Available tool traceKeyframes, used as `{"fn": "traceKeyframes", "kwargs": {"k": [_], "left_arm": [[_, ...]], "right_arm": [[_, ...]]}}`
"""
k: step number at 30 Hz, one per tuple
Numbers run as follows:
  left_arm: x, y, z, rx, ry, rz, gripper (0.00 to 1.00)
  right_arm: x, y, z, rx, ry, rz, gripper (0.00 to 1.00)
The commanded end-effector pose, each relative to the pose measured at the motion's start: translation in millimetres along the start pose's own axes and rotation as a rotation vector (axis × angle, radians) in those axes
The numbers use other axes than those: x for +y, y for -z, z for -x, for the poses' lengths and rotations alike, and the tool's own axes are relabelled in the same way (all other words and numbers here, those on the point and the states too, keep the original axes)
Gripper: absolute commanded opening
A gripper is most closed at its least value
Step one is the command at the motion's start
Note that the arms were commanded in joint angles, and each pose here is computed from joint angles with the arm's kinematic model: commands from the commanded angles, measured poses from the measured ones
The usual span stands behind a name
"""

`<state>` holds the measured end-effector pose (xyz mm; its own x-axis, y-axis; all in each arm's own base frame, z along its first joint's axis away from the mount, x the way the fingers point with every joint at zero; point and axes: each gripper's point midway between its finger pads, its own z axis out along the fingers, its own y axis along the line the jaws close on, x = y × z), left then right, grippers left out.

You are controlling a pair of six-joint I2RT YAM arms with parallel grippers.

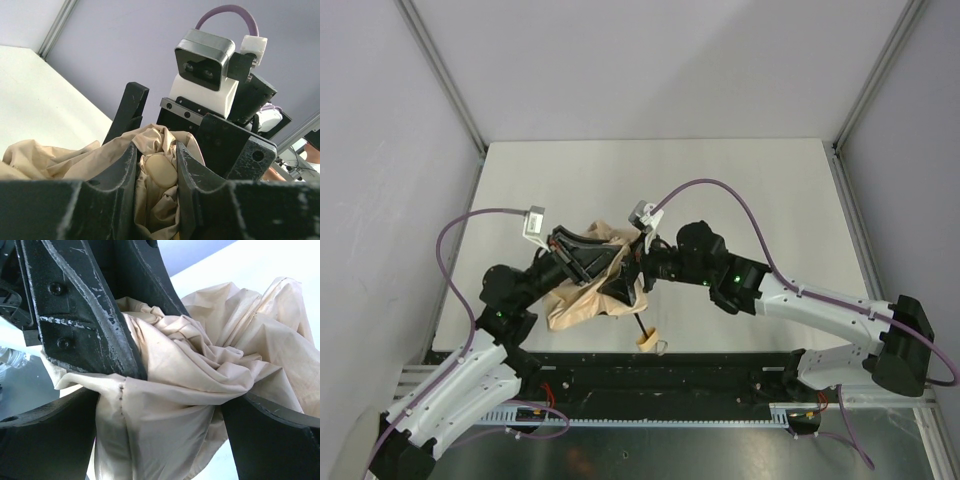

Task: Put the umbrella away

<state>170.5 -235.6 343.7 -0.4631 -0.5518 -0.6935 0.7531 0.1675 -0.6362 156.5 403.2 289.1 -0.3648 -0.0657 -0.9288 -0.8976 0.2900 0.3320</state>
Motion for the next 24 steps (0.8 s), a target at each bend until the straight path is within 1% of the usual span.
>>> {"fn": "traceKeyframes", "kwargs": {"k": [1,4,12,14,17,18,19,20,22,23,24], "left_arm": [[-90.0,3.2,42.8,-0.091,-0.057,-0.294,0.00],[-92.1,3.7,42.6,-0.088,-0.058,-0.303,0.00],[-94.9,0.7,45.0,-0.088,-0.074,-0.314,0.00],[-94.0,-1.6,44.9,-0.083,-0.070,-0.313,0.00],[-92.9,-4.8,45.9,-0.082,-0.063,-0.310,0.00],[-92.5,-5.5,46.8,-0.084,-0.060,-0.307,0.00],[-92.8,-6.1,48.1,-0.087,-0.057,-0.305,0.07],[-92.7,-6.4,49.6,-0.090,-0.052,-0.302,0.20],[-90.8,-6.3,52.5,-0.094,-0.039,-0.286,0.53],[-89.1,-5.8,53.6,-0.093,-0.037,-0.273,0.74],[-86.9,-4.9,55.3,-0.092,-0.042,-0.257,0.87]], "right_arm": [[35.3,-14.6,15.7,-0.104,0.009,0.175,0.96],[44.3,-14.7,15.0,-0.112,0.025,0.235,0.88],[57.7,-6.0,18.1,-0.107,0.015,0.308,0.52],[60.3,-2.3,19.9,-0.107,0.013,0.319,0.40],[61.4,2.0,20.5,-0.103,0.008,0.319,0.10],[60.3,3.1,20.2,-0.100,0.004,0.310,0.05],[56.8,4.1,19.3,-0.095,-0.002,0.291,0.03],[51.3,5.4,18.5,-0.091,-0.009,0.264,0.01],[33.3,9.9,17.1,-0.086,-0.031,0.187,0.00],[24.6,13.5,15.6,-0.083,-0.041,0.157,0.00],[16.9,19.2,16.1,-0.086,-0.048,0.127,0.00]]}}
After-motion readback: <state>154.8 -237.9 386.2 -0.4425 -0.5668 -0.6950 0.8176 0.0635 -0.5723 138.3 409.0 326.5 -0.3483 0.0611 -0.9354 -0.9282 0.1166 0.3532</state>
